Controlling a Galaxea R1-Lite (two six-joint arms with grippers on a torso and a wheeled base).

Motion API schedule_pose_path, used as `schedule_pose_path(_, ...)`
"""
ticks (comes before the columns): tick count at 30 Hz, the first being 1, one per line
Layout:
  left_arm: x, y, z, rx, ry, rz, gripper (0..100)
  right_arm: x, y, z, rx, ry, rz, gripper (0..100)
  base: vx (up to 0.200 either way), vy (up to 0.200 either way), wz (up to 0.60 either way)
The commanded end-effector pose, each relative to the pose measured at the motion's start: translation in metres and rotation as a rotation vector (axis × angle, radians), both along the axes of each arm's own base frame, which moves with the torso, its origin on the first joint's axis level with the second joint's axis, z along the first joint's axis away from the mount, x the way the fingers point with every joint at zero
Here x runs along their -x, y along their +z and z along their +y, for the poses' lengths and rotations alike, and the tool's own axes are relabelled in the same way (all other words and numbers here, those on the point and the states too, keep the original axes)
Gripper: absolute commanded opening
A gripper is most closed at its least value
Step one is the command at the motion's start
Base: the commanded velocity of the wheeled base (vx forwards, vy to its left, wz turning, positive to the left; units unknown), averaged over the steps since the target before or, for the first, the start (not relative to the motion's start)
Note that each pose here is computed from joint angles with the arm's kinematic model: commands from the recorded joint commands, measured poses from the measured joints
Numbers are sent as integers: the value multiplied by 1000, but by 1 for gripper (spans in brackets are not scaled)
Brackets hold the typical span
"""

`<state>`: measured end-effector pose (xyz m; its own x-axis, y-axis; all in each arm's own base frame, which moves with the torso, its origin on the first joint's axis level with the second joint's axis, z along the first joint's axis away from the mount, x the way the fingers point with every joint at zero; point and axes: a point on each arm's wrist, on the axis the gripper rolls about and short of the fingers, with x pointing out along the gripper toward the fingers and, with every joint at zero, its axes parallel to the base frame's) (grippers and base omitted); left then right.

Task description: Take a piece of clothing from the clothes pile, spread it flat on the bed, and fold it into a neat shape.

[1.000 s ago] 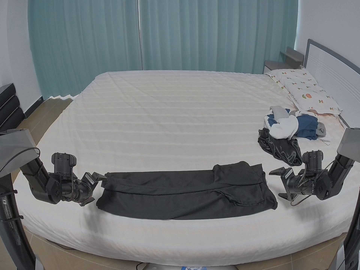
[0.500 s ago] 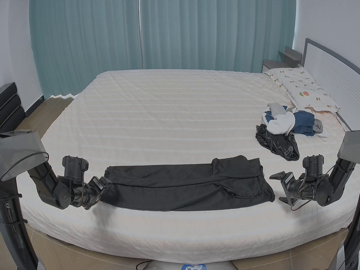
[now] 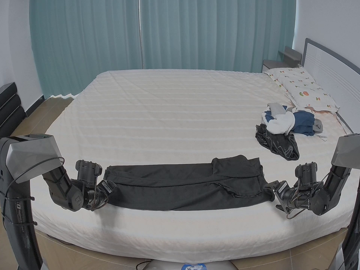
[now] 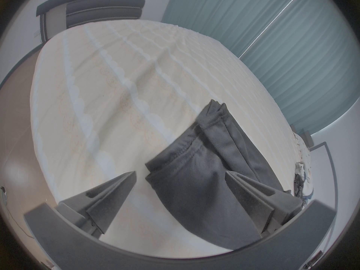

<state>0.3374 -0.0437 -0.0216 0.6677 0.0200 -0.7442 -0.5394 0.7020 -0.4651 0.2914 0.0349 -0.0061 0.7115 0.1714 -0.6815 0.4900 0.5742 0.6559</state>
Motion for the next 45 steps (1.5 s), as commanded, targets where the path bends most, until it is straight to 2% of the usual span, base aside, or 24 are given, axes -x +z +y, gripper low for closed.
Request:
schedule_pose_path(1, -7, -13, -3, -26, 7, 13, 100, 6, -3, 7, 4, 26, 19, 100, 0, 0, 0)
schedule_pose_path(3, -7, -13, -4, -31, 9, 15, 100, 8, -4, 12, 8, 39, 26, 100, 0, 0, 0)
schedule_pose_path(4, -6, -14, -4, -31, 7, 17, 0, 8, -4, 15, 13, 47, 26, 100, 0, 0, 0)
schedule_pose_path(11, -4, -16, -2, -97, 64, 23, 0, 8, -16, 33, 62, 58, 47, 100, 0, 0, 0)
schedule_pose_path(18, -1, -14, -2, -97, 64, 25, 0, -9, -29, 45, 87, 43, -34, 100, 0, 0, 0)
schedule_pose_path(25, 0, -14, -1, -96, 68, 27, 0, -29, -37, 53, 110, 16, -73, 100, 0, 0, 0)
schedule_pose_path(26, 0, -14, -1, -95, 67, 29, 0, -31, -39, 53, 115, 14, -71, 0, 0, 0, 0)
schedule_pose_path(32, 2, -11, -1, -93, 68, 29, 0, -29, -43, 54, 188, -8, -79, 0, 0, 0, 0)
schedule_pose_path(45, 11, 3, 7, -96, 80, 23, 0, -7, -16, 50, 184, 1, -96, 0, 0, 0, 0)
